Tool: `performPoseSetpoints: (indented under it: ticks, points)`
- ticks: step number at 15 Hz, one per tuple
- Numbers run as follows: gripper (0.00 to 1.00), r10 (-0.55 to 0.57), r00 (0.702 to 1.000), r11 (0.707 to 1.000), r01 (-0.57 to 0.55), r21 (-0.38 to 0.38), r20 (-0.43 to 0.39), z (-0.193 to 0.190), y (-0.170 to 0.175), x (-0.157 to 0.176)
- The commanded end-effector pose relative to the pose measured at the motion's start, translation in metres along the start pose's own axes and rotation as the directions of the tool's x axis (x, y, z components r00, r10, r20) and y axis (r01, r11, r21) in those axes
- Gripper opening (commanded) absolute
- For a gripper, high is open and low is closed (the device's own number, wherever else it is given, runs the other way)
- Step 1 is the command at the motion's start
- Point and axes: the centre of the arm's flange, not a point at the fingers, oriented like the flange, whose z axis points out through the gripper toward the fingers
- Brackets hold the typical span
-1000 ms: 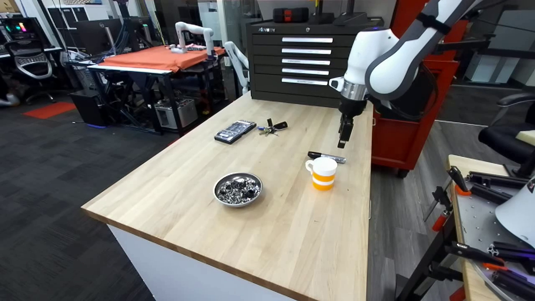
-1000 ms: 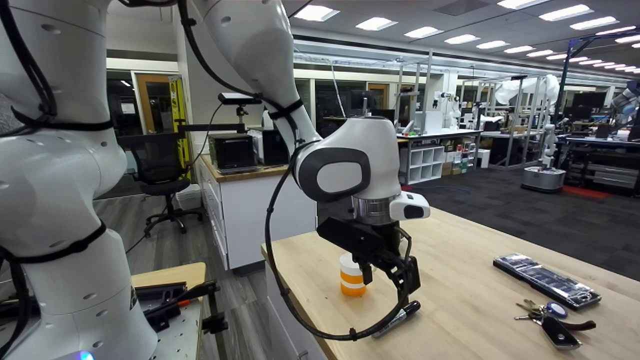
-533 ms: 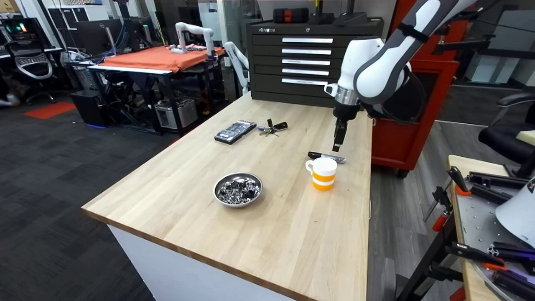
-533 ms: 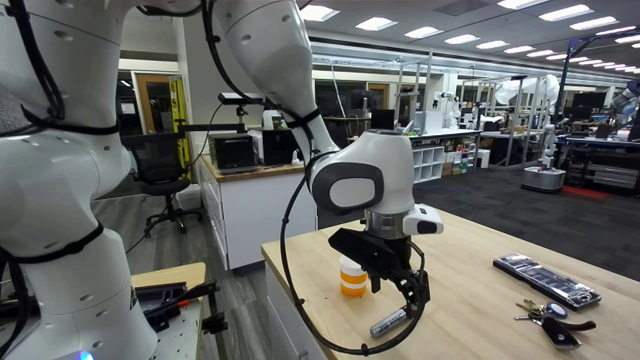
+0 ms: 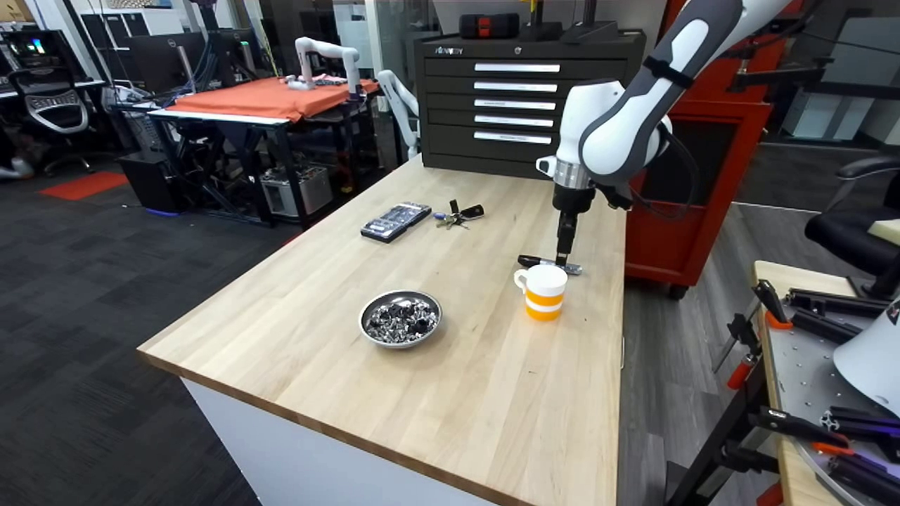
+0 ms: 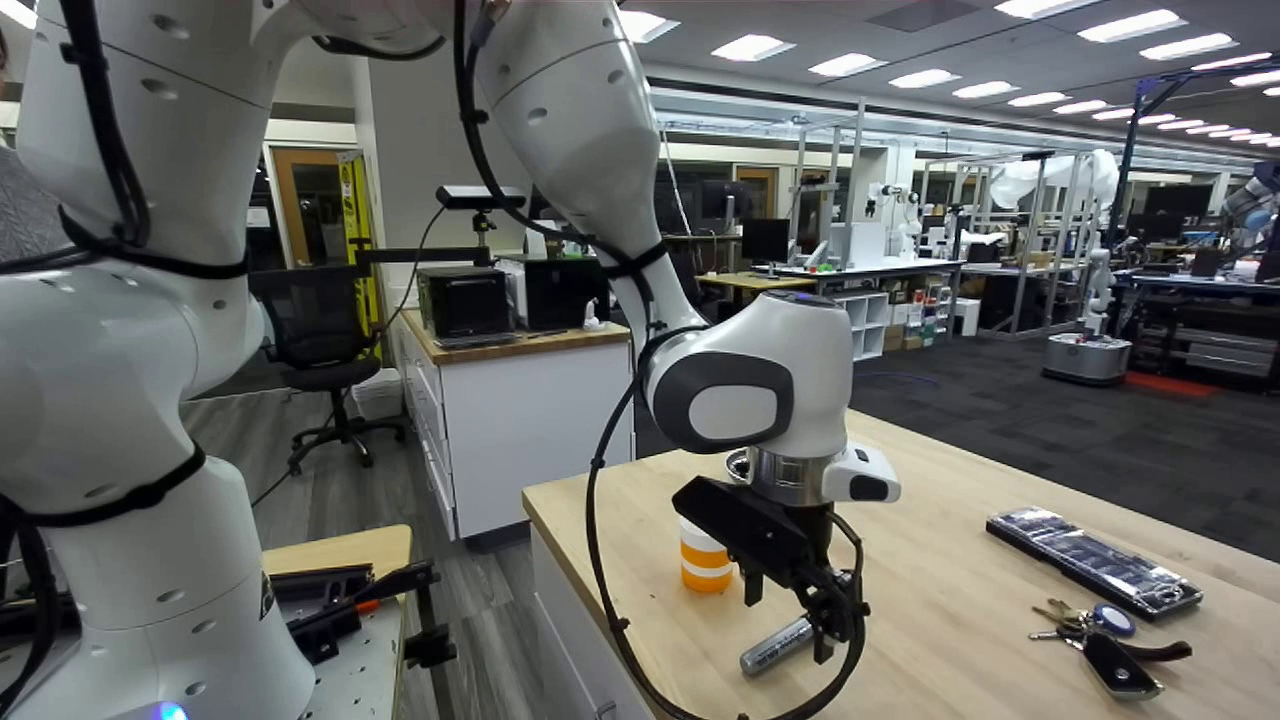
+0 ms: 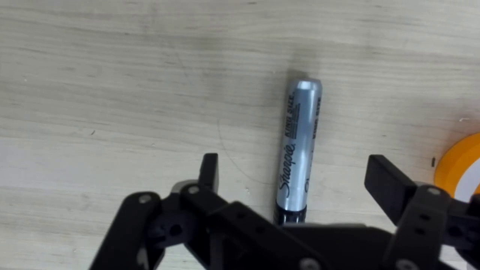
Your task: Put the marker inside the mug cup
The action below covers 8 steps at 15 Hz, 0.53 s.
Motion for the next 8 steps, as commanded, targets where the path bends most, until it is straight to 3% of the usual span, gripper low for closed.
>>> performPoseSetpoints:
  ticks: [1,8]
  points:
    - [1.0,0.007,0.999,0.999,-0.009,0.034,0.038,0.005,0.0059,0.0082]
    - [1.0,0.007,0.997,0.997,-0.012,0.071,0.079,0.0145,-0.001,0.0052]
